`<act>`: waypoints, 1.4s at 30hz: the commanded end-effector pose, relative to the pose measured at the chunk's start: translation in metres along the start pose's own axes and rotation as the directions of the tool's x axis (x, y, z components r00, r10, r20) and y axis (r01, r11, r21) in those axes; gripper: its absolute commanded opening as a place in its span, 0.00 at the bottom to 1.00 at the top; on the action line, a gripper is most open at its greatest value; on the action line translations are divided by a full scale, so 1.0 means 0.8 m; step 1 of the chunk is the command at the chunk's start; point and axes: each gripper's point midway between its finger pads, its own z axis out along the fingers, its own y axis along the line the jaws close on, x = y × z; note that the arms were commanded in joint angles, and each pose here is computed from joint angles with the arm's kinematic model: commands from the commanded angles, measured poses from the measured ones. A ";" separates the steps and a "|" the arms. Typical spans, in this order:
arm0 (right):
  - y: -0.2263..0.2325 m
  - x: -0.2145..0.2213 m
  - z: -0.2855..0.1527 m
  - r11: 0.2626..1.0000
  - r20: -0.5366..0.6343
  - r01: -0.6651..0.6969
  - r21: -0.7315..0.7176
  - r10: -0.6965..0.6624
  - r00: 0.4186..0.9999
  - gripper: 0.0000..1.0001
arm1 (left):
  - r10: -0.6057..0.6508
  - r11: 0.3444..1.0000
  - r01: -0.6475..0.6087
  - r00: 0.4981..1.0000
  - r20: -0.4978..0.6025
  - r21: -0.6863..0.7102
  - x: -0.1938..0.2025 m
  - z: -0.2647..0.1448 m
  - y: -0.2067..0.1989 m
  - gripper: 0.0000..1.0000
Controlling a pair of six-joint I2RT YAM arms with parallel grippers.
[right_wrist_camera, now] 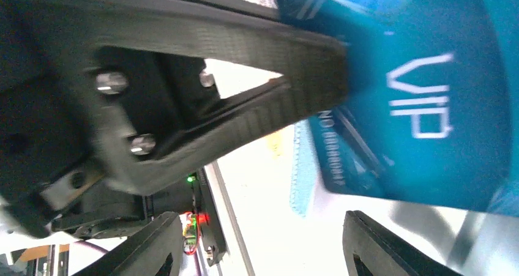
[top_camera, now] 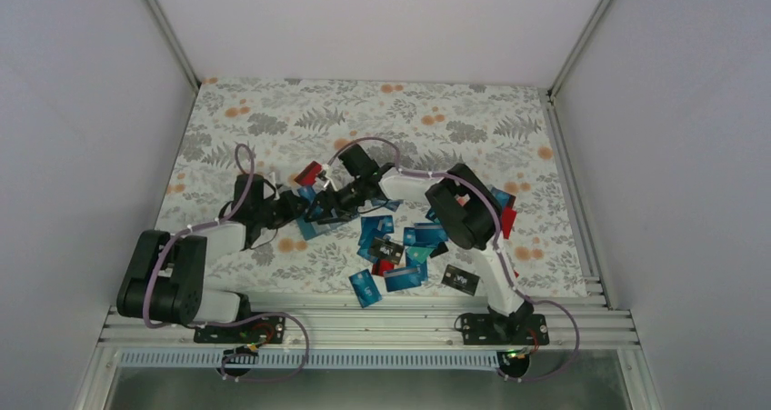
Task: Put the credit cards into the card holder
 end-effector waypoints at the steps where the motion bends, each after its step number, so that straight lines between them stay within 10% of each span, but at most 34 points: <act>1: 0.049 0.001 -0.018 0.996 0.009 0.083 -0.018 -0.083 0.997 0.66 | 0.012 1.000 -0.011 1.000 0.007 -0.028 0.002 0.006 0.008 0.02; 24: -0.112 -0.011 -0.123 0.915 0.196 -0.082 0.395 0.003 0.981 0.53 | 0.028 0.999 -0.029 0.999 -0.018 -0.017 0.012 0.012 -0.001 0.02; 42: -0.114 -0.020 -0.161 0.849 0.212 -0.053 0.526 -0.071 0.975 0.55 | 0.046 0.998 -0.047 0.999 -0.022 -0.037 0.010 0.013 -0.002 0.02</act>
